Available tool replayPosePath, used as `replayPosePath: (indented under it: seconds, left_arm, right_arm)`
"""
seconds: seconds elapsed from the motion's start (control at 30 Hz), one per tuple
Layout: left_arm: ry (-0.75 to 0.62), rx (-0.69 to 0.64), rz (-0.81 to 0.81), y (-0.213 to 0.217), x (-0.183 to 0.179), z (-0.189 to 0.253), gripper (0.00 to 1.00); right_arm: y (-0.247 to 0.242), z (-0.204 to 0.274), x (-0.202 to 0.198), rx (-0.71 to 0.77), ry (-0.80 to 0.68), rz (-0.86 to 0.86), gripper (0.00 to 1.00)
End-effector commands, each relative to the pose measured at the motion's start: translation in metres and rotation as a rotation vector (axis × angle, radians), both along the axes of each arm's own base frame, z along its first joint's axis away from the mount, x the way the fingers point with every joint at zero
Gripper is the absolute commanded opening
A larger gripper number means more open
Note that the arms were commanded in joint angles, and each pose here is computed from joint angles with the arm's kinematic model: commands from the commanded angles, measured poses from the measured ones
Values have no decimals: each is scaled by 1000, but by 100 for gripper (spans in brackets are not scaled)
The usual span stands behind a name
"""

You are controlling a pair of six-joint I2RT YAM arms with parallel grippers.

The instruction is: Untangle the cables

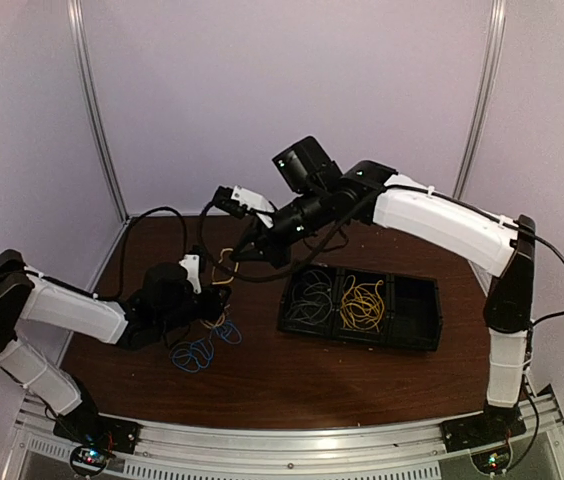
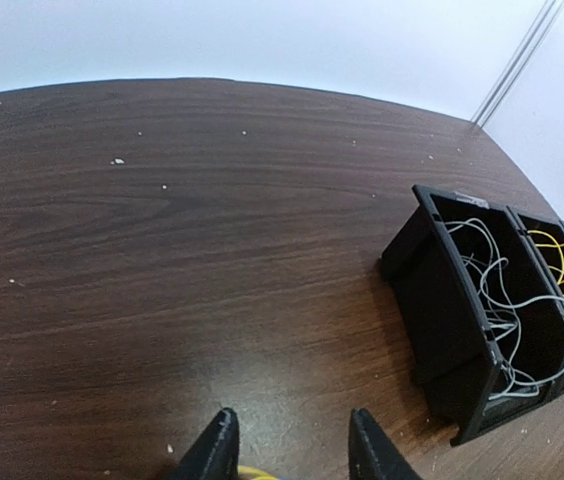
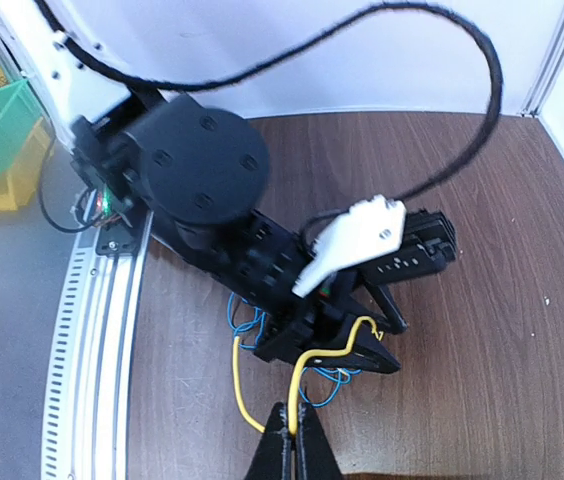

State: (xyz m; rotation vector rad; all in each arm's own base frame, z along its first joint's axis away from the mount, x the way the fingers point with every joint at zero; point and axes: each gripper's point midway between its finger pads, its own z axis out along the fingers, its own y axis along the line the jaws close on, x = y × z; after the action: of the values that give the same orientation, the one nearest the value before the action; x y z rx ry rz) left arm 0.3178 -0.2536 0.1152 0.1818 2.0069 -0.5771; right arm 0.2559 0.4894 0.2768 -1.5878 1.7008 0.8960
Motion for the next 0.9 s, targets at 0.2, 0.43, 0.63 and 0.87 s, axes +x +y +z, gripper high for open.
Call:
replayPosePath:
  seconds: [0.2,0.43,0.63,0.87]
  left_arm:
    - [-7,9,-6,-24,26,-18,30]
    - [17,63,10,-14,24,-36,26]
    - [70,114,33,-1,22,-59,24]
    - [106,117,86,15,29,-66,24]
  right_arm:
    - [-48,159,-40,266,-175,60,0]
    - [-104,261,-57,450,-383,0,0]
    - [-152,303,-49,519,-464,-77,0]
    - [-195,327,-34,546,-535,-177,0]
